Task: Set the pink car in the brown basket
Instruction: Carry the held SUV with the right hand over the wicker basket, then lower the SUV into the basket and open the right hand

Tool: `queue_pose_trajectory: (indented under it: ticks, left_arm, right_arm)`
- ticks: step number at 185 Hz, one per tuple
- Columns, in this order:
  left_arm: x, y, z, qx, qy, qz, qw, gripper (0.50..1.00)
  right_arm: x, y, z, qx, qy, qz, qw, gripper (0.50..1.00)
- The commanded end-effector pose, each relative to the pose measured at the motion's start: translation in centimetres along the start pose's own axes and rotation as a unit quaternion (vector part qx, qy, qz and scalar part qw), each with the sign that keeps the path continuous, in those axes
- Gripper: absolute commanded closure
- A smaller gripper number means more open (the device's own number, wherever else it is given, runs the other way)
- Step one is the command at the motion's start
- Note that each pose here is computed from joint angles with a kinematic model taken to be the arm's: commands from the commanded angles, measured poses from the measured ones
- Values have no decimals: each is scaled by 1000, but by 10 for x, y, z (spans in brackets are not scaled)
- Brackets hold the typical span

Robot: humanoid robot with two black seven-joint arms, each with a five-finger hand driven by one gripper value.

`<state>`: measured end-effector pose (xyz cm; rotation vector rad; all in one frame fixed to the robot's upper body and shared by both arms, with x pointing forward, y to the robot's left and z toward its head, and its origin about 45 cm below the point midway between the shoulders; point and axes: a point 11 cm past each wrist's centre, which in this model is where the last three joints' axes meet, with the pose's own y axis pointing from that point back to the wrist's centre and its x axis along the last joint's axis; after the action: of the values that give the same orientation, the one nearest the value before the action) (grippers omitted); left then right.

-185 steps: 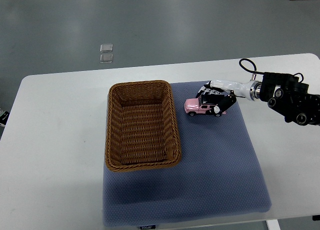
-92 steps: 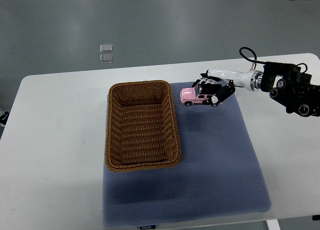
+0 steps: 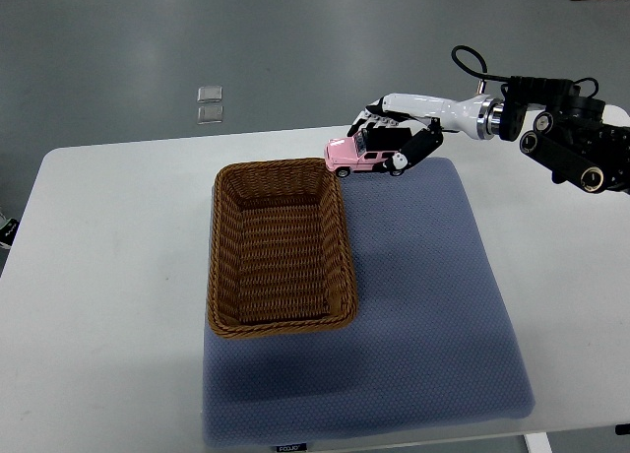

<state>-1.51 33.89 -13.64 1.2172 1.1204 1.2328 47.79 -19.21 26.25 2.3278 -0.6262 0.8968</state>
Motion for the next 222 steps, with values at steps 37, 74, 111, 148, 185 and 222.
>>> queue_pose_trajectory:
  ticks: [37,74,111,148,185,222]
  left_arm:
    - [0,0,1,0,0,0,1000,500]
    - [0,0,0,0,0,0,1000,500]
    - [0,0,1,0,0,0,1000,500]
    - [0,0,1,-1,0,0,1000,500]
    - [0,0,0,0,0,0,1000,500]
    - [0,0,1,-1,0,0,1000,500]
  right_arm:
    - [-35,-54,-53,39,41,-73,996,1000]
    - [-61,-80,-58,19,38,-90,995,1000]
    - [-81,-84,-46,6,26,-96,995,1000]
    - [-98,-81,-35,0,7,-103,995,1000]
    - [-99,-81,-34,6,-15,-87,996,703]
    - [-94,-82,-36,11,-30,-69,997,609]
